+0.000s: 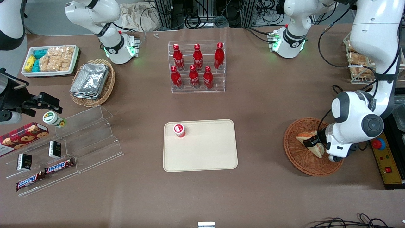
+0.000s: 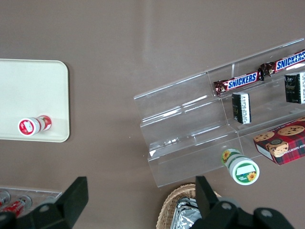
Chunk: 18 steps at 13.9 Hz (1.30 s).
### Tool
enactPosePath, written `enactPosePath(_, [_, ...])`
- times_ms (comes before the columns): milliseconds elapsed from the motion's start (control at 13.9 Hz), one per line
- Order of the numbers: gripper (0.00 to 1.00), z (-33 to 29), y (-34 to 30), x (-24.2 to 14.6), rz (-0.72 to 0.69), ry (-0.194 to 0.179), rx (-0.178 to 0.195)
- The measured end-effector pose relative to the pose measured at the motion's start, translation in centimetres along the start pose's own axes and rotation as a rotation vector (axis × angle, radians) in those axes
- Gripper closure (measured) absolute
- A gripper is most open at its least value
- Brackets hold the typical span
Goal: Place sandwich from basket to tray
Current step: 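Close the left gripper on the sandwich and lift it from the basket, then carry the sandwich to the white tray and lower it onto the tray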
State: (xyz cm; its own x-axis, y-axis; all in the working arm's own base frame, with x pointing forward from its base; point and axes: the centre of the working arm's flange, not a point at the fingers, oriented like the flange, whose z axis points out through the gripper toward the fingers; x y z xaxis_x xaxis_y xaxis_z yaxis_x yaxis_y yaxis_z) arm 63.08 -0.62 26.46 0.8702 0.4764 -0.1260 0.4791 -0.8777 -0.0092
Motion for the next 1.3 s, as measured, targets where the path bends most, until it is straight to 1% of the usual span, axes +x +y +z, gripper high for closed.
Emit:
enactPosePath(288, [0.50, -0.2, 0.1, 0.0, -0.041, 0.004, -0.001])
enactPosePath(505, [0.75, -1.5, 0.9, -0.3, -0.095, 0.012, -0.001])
enactPosePath(577, [0.78, -2.8, 1.1, -0.3, -0.109, 0.006, 0.007])
enactPosePath(649, [0.78, -4.8, 1.2, -0.3, -0.118, -0.004, 0.019])
enactPosePath(865, [0.78, -13.7, 1.0, -0.7, -0.126, -0.037, 0.058])
enactPosePath(937, [0.81, -16.8, 1.1, -1.1, -0.120, -0.043, 0.064])
enactPosePath(1009, [0.85, -19.7, 1.4, -1.8, -0.104, -0.040, 0.062])
enactPosePath(1081, [0.85, -22.0, 2.1, -2.5, -0.086, -0.033, 0.055])
enactPosePath(1153, [0.85, -23.2, 3.1, -3.3, -0.065, -0.027, 0.045])
enactPosePath(1297, [0.85, -23.6, 5.7, -5.0, -0.006, -0.031, 0.035])
